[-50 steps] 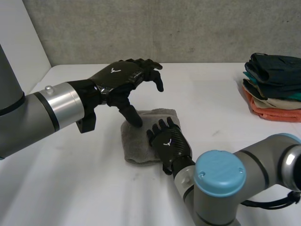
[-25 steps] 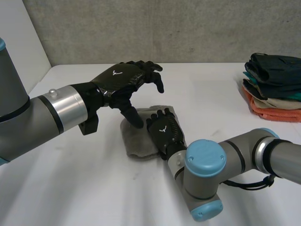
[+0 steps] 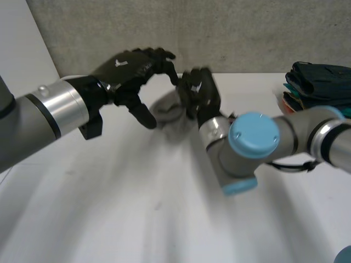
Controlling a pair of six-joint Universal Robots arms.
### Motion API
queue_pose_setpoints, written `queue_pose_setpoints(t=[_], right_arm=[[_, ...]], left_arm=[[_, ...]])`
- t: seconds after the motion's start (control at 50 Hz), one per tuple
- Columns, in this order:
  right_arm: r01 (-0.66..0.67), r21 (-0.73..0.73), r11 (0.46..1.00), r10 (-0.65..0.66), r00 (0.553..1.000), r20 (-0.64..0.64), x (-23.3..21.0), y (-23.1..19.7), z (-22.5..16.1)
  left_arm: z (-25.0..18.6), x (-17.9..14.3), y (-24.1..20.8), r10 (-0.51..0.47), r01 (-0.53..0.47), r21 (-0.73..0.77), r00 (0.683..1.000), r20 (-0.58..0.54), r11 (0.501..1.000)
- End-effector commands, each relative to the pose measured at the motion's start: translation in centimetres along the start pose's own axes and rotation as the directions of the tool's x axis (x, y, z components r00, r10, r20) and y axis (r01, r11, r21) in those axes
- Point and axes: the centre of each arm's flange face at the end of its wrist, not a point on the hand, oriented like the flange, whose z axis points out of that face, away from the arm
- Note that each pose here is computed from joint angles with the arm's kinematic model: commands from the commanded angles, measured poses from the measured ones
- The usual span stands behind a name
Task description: Fold the laundry.
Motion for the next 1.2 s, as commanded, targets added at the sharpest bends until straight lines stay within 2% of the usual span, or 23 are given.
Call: queue_pose_setpoints(t=[0.02, 0.14, 0.16, 0.22, 0.28, 0.36, 0.44, 0.56, 0.64, 0.72, 0.8, 0.9, 1.02, 1.08, 1.14, 1.16, 1.18, 1.2], right_arm=[[0.037, 0.139, 0.990, -0.009, 0.980, -0.196, 7.9, -3.7, 4.2], [0.076, 0.231, 0.970, 0.015, 0.929, -0.370, 17.1, -5.5, 5.6], [0.080, 0.262, 0.962, 0.036, 0.911, -0.411, 20.0, -5.7, 5.5], [0.093, 0.299, 0.950, 0.055, 0.890, -0.452, 24.0, -5.2, 5.3], [0.111, 0.300, 0.947, 0.050, 0.876, -0.480, 29.0, -2.8, 4.6], [0.115, 0.241, 0.964, 0.013, 0.881, -0.472, 33.8, 2.4, 2.9], [0.057, 0.147, 0.988, 0.005, 0.919, -0.395, 37.1, 10.9, -0.1], [-0.047, 0.002, 0.999, 0.046, 0.972, -0.229, 37.9, 21.2, -5.7], [-0.077, -0.042, 0.996, 0.069, 0.984, -0.161, 37.7, 23.3, -7.7], [-0.078, -0.027, 0.997, 0.074, 0.988, -0.139, 37.9, 22.9, -7.8], [-0.071, -0.001, 0.997, 0.069, 0.978, -0.198, 39.1, 20.9, -7.3], [-0.158, -0.018, 0.987, 0.139, 0.913, -0.383, 40.8, 16.1, -7.6], [-0.253, -0.132, 0.958, 0.160, 0.860, -0.484, 41.3, 11.3, -9.4], [-0.244, -0.269, 0.932, 0.069, 0.845, -0.530, 41.5, 10.0, -11.0], [-0.158, -0.460, 0.874, -0.155, 0.805, -0.572, 42.8, 8.9, -12.8], [-0.124, -0.505, 0.854, -0.229, 0.782, -0.580, 43.4, 8.6, -13.2], [-0.053, -0.582, 0.811, -0.378, 0.713, -0.591, 44.7, 7.7, -13.7], [-0.022, -0.612, 0.790, -0.445, 0.666, -0.598, 45.5, 7.2, -13.8]], left_arm=[[-0.4, -1.4, -2.8, 0.022, -0.031, 0.099, 0.995, 0.094, 0.995], [-0.7, -1.7, -4.1, 0.009, -0.029, 0.155, 0.991, 0.132, 0.988], [-0.7, -1.7, -4.1, 0.004, -0.025, 0.160, 0.991, 0.131, 0.987], [-0.6, -1.6, -3.9, -0.005, -0.015, 0.160, 0.992, 0.125, 0.987], [-0.5, -1.5, -3.4, -0.011, -0.008, 0.152, 0.992, 0.123, 0.988], [-0.3, -1.2, -2.5, -0.018, 0.003, 0.132, 0.993, 0.113, 0.991], [0.0, -0.8, -1.1, -0.035, 0.025, 0.105, 0.994, 0.100, 0.994], [0.4, -0.3, 0.4, -0.051, 0.044, 0.079, 0.995, 0.087, 0.996], [0.6, -0.2, 0.7, -0.049, 0.043, 0.076, 0.995, 0.084, 0.996], [0.7, -0.1, 0.5, -0.045, 0.038, 0.084, 0.996, 0.082, 0.996], [0.8, 0.0, 0.0, -0.045, 0.038, 0.092, 0.996, 0.079, 0.995], [0.6, 0.5, -0.6, -0.039, 0.032, 0.091, 0.997, 0.073, 0.995], [0.1, 0.9, -1.1, -0.043, 0.036, 0.098, 0.997, 0.071, 0.994], [-0.2, 1.3, -1.2, -0.048, 0.041, 0.101, 0.997, 0.066, 0.994], [-0.6, 1.8, -1.4, -0.049, 0.043, 0.107, 0.997, 0.057, 0.993], [-0.7, 1.9, -1.5, -0.049, 0.042, 0.110, 0.997, 0.056, 0.993], [-0.8, 2.2, -1.8, -0.045, 0.039, 0.122, 0.998, 0.050, 0.992], [-0.9, 2.3, -2.0, -0.042, 0.036, 0.130, 0.998, 0.049, 0.991]])
